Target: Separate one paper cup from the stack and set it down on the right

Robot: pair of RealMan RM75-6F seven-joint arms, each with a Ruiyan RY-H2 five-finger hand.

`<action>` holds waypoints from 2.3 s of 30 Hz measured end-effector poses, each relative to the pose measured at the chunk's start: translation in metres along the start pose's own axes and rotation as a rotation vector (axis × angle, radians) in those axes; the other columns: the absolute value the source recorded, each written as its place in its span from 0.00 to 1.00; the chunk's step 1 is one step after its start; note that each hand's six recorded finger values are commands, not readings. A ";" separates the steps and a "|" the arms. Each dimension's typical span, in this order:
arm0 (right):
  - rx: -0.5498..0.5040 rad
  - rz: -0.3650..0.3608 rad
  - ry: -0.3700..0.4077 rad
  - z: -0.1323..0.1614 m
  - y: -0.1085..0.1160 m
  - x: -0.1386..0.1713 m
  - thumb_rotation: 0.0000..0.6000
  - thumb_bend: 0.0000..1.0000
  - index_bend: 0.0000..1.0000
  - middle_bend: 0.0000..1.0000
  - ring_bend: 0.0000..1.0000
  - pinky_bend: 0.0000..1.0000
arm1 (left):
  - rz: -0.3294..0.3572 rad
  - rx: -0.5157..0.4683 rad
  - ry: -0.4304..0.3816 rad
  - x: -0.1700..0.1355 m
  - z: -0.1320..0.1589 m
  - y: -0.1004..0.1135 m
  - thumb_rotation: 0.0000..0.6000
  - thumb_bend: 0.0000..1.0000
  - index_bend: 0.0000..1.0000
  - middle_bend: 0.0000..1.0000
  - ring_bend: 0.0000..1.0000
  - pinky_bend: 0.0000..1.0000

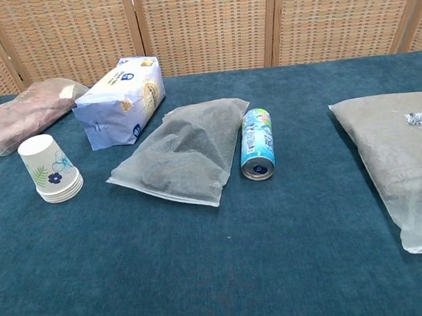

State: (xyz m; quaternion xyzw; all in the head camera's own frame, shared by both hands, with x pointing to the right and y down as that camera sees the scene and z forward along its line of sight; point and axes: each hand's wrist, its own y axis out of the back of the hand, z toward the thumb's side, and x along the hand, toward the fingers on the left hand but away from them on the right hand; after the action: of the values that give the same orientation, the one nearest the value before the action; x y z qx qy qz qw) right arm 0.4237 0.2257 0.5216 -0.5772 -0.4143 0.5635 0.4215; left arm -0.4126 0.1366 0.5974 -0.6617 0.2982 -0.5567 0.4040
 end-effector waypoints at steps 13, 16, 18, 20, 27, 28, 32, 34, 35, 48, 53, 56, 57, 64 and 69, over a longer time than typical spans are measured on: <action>0.000 0.021 -0.035 -0.011 -0.004 -0.003 1.00 0.00 0.00 0.00 0.00 0.00 | -0.070 -0.011 -0.069 0.093 0.044 -0.044 1.00 0.00 0.19 0.22 0.21 0.29; -0.003 0.027 -0.038 -0.012 -0.006 -0.004 1.00 0.00 0.00 0.00 0.00 0.00 | -0.083 -0.017 -0.070 0.101 0.051 -0.052 1.00 0.00 0.25 0.27 0.25 0.31; -0.005 0.030 -0.041 -0.013 -0.006 -0.004 1.00 0.00 0.00 0.00 0.00 0.00 | -0.084 -0.014 -0.064 0.105 0.052 -0.055 1.00 0.00 0.28 0.30 0.27 0.32; -0.006 0.031 -0.045 -0.014 -0.007 -0.004 1.00 0.00 0.00 0.00 0.00 0.00 | -0.085 -0.007 -0.061 0.109 0.053 -0.058 1.00 0.00 0.30 0.32 0.28 0.33; -0.009 0.040 -0.046 -0.015 -0.008 -0.006 1.00 0.00 0.00 0.00 0.00 0.00 | -0.096 0.019 -0.065 0.109 0.055 -0.064 1.00 0.00 0.38 0.39 0.37 0.44; -0.011 0.040 -0.046 -0.014 -0.008 -0.006 1.00 0.00 0.00 0.00 0.00 0.00 | -0.094 0.020 -0.064 0.109 0.055 -0.064 1.00 0.00 0.39 0.40 0.38 0.47; -0.013 0.038 -0.046 -0.014 -0.008 -0.005 1.00 0.00 0.00 0.00 0.00 0.00 | -0.076 0.019 -0.058 0.108 0.054 -0.063 1.00 0.04 0.48 0.49 0.45 0.58; -0.014 0.038 -0.047 -0.015 -0.008 -0.005 1.00 0.00 0.00 0.00 0.00 0.00 | -0.065 0.014 -0.053 0.107 0.053 -0.062 1.00 0.05 0.49 0.50 0.46 0.58; -0.014 0.039 -0.046 -0.015 -0.008 -0.005 1.00 0.00 0.00 0.00 0.00 0.00 | -0.059 0.007 -0.049 0.106 0.052 -0.061 1.00 0.05 0.49 0.50 0.46 0.58; -0.008 0.059 -0.015 -0.009 -0.012 -0.010 1.00 0.00 0.00 0.00 0.00 0.00 | -0.008 -0.345 -0.037 0.097 0.046 -0.038 1.00 0.05 0.49 0.50 0.46 0.59; -0.002 0.040 0.067 -0.003 -0.006 -0.023 1.00 0.00 0.00 0.00 0.00 0.00 | 0.012 -0.630 -0.066 0.095 0.052 -0.026 1.00 0.05 0.49 0.50 0.46 0.59; 0.023 0.028 0.116 0.000 -0.004 -0.033 1.00 0.00 0.01 0.00 0.00 0.00 | 0.010 -0.804 -0.094 0.096 0.060 -0.020 1.00 0.05 0.49 0.50 0.46 0.59; 0.027 0.025 0.133 0.001 -0.003 -0.036 1.00 0.00 0.02 0.00 0.00 0.00 | 0.005 -0.855 -0.104 0.097 0.064 -0.019 1.00 0.05 0.49 0.50 0.46 0.59; -0.006 -0.017 0.309 0.025 0.007 -0.066 1.00 0.00 0.08 0.03 0.00 0.00 | -0.076 -1.238 -0.205 0.107 0.112 -0.014 1.00 0.05 0.50 0.50 0.46 0.59; -0.045 -0.060 0.394 0.041 0.019 -0.086 1.00 0.00 0.12 0.05 0.00 0.00 | -0.165 -1.406 -0.299 0.121 0.176 -0.014 1.00 0.07 0.50 0.50 0.46 0.59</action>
State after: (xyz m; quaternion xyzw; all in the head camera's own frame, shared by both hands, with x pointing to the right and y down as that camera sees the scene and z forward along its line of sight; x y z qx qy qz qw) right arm 0.3810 0.1391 0.5288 -0.6729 -0.3535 0.4173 0.4980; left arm -0.2164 0.0769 0.6602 -0.8546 0.4763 -0.1653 -0.1242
